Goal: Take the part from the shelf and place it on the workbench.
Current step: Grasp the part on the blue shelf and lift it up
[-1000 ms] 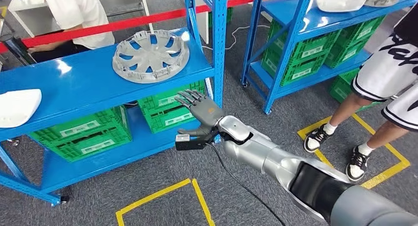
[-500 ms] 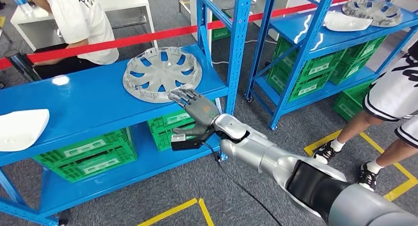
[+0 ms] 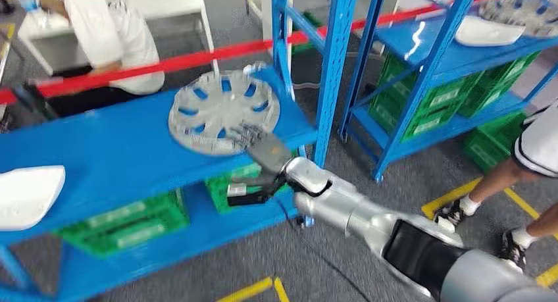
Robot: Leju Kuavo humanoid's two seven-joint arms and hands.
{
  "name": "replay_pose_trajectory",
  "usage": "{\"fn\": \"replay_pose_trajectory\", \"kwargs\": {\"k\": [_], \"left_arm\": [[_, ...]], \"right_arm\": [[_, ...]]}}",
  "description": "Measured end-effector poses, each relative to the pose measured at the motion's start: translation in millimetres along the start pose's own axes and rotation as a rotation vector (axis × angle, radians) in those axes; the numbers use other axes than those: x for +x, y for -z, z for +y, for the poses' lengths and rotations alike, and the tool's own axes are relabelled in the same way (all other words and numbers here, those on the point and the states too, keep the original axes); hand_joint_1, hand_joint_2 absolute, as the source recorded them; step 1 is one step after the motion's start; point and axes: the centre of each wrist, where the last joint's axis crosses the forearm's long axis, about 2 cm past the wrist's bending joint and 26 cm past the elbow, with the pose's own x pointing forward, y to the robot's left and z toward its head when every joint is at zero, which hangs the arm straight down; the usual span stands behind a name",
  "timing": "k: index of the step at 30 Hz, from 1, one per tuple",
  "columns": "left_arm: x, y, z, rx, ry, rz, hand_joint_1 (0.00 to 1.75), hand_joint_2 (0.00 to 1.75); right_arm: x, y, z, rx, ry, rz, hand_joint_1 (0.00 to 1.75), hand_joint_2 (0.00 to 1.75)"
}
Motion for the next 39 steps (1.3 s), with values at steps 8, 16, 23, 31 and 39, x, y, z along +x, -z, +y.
{"fn": "replay_pose_trajectory", "kwargs": {"k": [8,16,23,31,39], "left_arm": [[-4.9,-0.2,-0.9,-0.003,0.000,0.008,0.00,0.00],[-2.4,0.0,0.2,-0.003,-0.002,0.003,0.00,0.00],[-3.7,-0.1,-0.1,-0.003,-0.002,0.006,0.00,0.00],[-1.7,0.0,-0.1,-0.003,-0.004,-0.001,0.00,0.00],[-2.6,0.0,0.4,-0.002,-0.010,-0.005,0.00,0.00]], "right_arm": [[6.4,-1.9,8.1,0.015,0.004,-0.007,0.00,0.00],[12.2,-0.7,7.6,0.006,0.008,-0.009,0.00,0.00],[13.0,-1.9,10.6,0.013,0.010,-0.010,0.00,0.00],[10.0,-2.2,9.2,0.012,0.011,-0.002,0.00,0.00],[7.2,-4.3,12.3,0.042,0.090,0.037,0.00,1.75]]}}
